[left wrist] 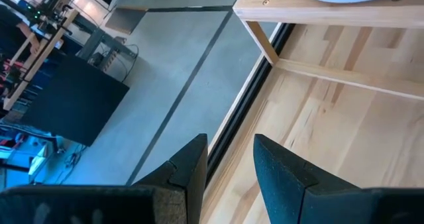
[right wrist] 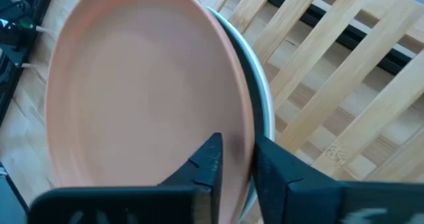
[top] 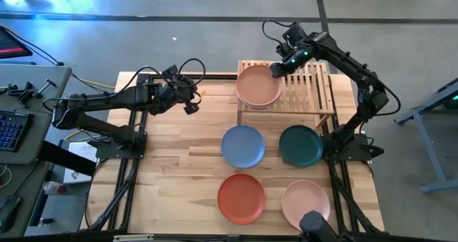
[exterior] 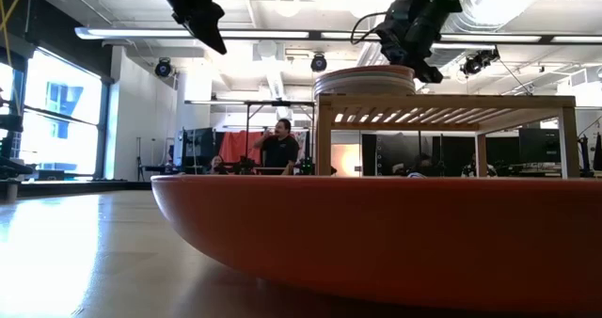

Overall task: Place and stack plates onto a shelf
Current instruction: Stack the light brown plate on top of the light blue, then put the green plate on the shelf

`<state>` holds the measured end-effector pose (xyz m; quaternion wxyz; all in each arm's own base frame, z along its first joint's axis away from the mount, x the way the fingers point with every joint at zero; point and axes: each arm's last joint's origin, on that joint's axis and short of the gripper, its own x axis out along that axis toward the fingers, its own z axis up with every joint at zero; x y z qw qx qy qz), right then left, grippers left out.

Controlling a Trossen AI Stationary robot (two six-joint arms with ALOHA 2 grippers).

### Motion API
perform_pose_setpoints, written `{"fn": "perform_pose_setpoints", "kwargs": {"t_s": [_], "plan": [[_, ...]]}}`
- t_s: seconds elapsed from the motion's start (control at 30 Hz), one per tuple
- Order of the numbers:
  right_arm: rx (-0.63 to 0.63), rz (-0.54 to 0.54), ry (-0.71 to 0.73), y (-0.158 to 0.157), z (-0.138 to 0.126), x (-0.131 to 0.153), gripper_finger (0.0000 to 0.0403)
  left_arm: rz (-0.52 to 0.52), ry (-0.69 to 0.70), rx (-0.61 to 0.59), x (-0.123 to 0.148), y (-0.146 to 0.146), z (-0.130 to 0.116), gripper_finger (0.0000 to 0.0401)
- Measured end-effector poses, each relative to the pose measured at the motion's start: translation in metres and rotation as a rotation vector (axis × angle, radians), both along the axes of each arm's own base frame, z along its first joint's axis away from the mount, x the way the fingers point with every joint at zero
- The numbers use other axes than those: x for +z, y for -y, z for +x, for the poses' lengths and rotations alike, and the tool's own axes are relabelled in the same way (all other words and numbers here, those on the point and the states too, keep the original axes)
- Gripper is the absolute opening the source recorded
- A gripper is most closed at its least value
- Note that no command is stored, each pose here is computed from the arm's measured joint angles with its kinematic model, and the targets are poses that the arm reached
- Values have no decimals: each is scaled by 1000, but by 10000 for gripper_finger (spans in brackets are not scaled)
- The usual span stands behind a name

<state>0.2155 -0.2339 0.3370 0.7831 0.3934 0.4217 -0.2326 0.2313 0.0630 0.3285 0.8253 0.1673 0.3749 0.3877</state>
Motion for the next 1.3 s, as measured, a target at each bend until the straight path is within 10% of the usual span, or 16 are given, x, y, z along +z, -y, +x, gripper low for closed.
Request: {"fn": "perform_pose_setpoints", "kwargs": {"t_s": [0.73,1.3], "plan": [[1,-58,60,-7,1,40,94,-5,3,-17,0,0,1,113],[187,57,-120,-88,39,39,94,-254,178,-9,-4,4,2,113]]}}
